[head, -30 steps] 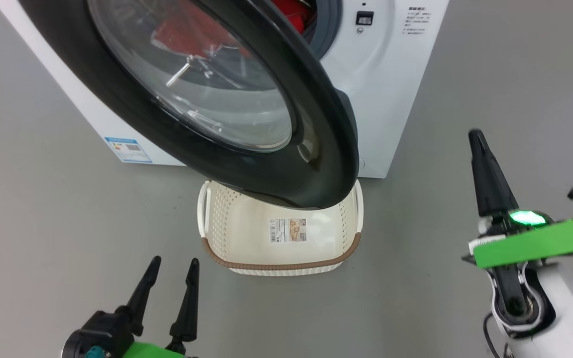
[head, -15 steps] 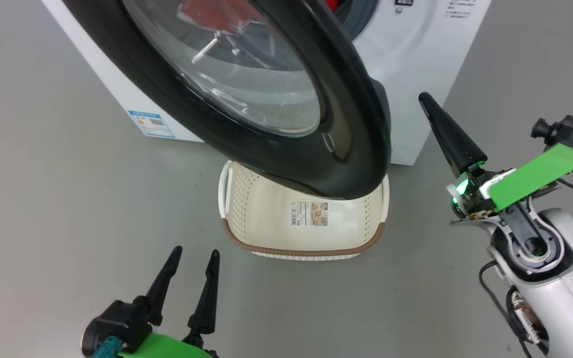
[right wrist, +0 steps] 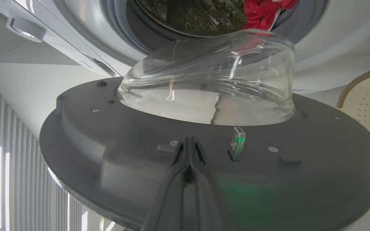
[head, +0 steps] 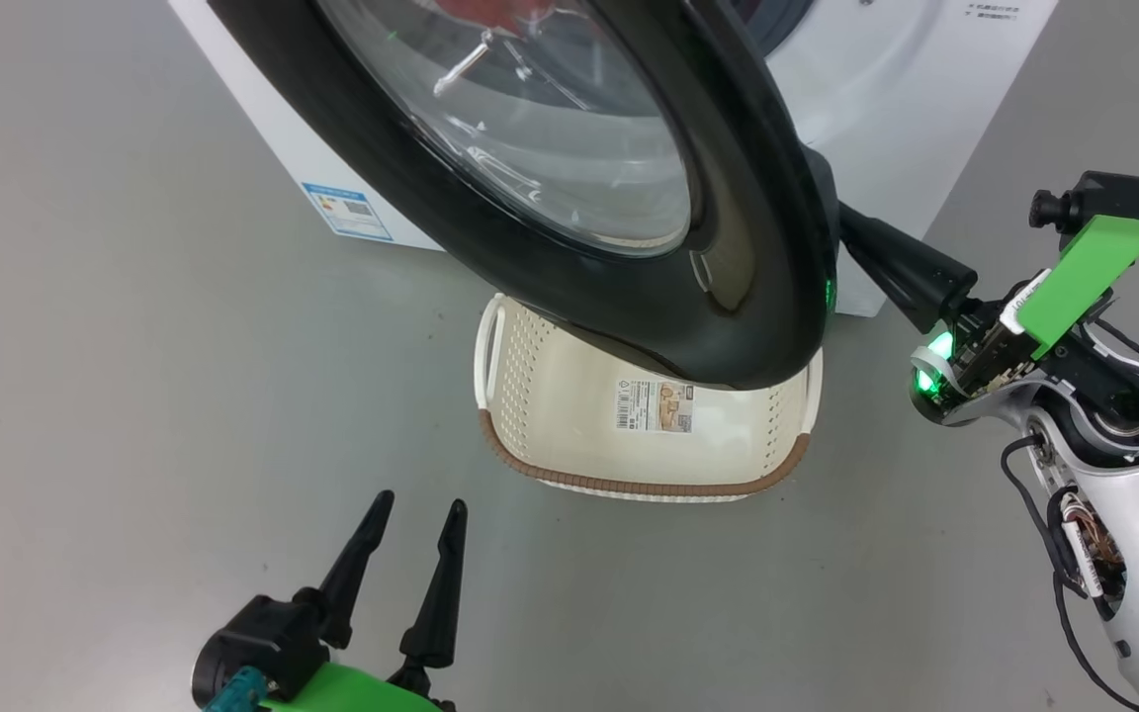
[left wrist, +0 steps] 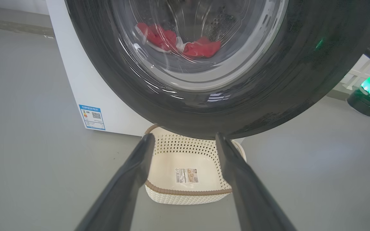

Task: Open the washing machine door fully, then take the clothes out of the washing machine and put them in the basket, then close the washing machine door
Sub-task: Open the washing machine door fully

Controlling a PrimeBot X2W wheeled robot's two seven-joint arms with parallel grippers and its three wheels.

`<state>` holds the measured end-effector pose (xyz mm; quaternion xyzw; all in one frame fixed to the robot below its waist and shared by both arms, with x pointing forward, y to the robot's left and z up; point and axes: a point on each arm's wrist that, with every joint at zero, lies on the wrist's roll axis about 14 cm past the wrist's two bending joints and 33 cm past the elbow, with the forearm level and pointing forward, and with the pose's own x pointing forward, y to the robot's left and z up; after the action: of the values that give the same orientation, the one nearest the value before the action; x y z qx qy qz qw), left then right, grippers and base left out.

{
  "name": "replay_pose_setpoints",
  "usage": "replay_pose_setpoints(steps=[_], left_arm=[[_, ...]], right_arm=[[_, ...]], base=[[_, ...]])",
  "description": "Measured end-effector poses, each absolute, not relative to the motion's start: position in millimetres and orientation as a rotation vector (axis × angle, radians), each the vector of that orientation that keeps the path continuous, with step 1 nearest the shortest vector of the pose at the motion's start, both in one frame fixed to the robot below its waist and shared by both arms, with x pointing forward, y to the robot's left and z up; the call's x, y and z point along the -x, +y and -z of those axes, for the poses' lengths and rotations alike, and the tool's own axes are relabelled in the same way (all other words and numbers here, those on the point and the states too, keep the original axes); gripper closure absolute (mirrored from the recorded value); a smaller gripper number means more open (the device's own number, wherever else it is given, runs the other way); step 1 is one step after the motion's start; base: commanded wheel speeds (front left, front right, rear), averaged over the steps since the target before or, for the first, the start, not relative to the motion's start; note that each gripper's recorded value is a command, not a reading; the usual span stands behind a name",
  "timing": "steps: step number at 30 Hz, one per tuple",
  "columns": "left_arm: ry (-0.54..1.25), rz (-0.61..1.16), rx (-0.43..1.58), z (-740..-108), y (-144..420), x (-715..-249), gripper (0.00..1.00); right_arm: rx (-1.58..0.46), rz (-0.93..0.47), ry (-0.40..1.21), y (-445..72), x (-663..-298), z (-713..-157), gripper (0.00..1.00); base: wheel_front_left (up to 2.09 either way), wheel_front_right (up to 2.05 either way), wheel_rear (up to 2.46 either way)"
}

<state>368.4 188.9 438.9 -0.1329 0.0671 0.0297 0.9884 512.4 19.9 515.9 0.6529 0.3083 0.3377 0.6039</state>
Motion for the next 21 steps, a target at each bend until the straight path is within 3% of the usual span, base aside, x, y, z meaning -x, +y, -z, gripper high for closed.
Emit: replay_pose_setpoints(steps=[8, 21], left_arm=[[0.124, -0.079, 0.269, -442.7, 193.5, -365.1, 0.00], [0.067, -0.116, 0.264, -461.7, 204.9, -351.8, 0.00]], right_arm=[[-1.484, -0.848, 0.798, 36.9, -501.9, -514.6, 1.00], [-1.428, -0.961, 0.903, 72.1, -455.4, -519.8, 1.00]], base=[[0.00, 0.00, 0.00], [0.00, 0.00, 0.00]])
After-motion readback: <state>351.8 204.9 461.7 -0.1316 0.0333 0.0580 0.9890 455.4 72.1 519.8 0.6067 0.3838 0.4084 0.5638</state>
